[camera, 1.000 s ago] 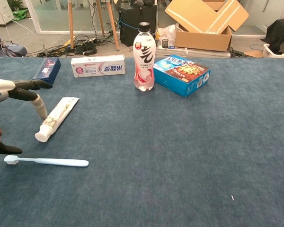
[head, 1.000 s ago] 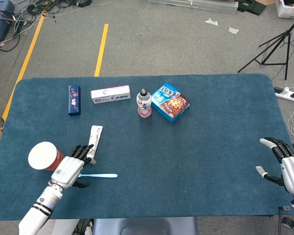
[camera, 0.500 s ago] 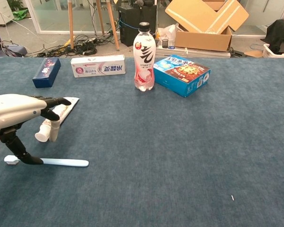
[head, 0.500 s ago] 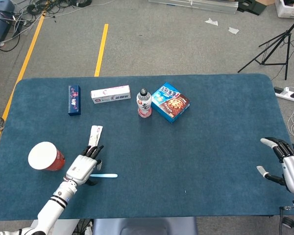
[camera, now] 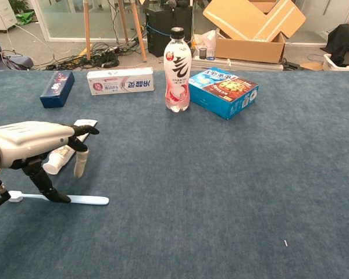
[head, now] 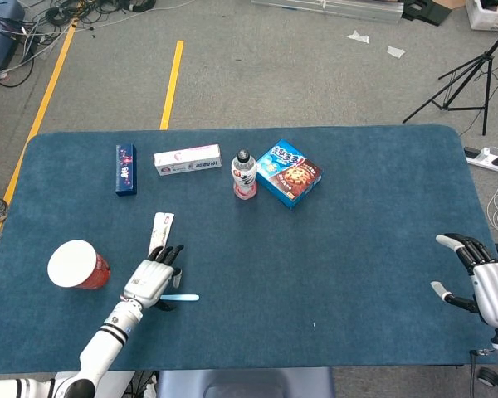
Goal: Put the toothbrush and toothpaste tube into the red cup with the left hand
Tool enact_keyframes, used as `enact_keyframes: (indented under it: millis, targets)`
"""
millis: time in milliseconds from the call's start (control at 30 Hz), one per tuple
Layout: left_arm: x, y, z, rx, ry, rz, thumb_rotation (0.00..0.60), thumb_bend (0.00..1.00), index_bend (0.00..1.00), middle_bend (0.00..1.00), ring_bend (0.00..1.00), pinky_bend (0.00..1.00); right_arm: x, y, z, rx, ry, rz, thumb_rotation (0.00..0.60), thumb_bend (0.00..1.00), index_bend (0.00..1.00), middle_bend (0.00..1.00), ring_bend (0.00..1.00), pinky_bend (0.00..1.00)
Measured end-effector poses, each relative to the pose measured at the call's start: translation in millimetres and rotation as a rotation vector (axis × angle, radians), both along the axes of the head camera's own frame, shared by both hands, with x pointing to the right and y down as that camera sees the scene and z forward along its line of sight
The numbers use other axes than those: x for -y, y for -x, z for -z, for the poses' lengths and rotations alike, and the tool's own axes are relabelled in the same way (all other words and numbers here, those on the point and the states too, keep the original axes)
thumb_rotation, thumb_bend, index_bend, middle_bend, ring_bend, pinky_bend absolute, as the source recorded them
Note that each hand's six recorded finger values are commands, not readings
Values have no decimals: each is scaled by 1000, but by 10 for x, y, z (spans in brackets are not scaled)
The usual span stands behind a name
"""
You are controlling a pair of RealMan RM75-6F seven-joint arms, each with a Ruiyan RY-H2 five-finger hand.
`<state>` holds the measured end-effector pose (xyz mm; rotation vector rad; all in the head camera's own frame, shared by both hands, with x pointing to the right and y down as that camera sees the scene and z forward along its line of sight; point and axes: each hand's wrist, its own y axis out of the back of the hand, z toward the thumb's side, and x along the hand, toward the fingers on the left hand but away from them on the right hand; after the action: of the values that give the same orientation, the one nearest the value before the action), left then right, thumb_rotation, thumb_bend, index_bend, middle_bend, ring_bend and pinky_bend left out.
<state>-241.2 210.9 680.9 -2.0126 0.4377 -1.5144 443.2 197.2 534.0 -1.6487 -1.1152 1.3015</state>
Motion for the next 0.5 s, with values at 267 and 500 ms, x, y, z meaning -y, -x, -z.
enact_keyframes:
  millis: [267, 500]
  targets:
    - [-47, -16, -98, 7, 39, 1, 600, 77, 508, 0, 0, 0, 8, -9, -4, 2, 2, -3, 600, 122, 257, 241, 222, 595]
    - [-80, -5, -186, 16, 74, 6, 600, 170, 516, 0, 0, 0, 11, -10, -13, 2, 6, -3, 600, 122, 257, 241, 222, 595]
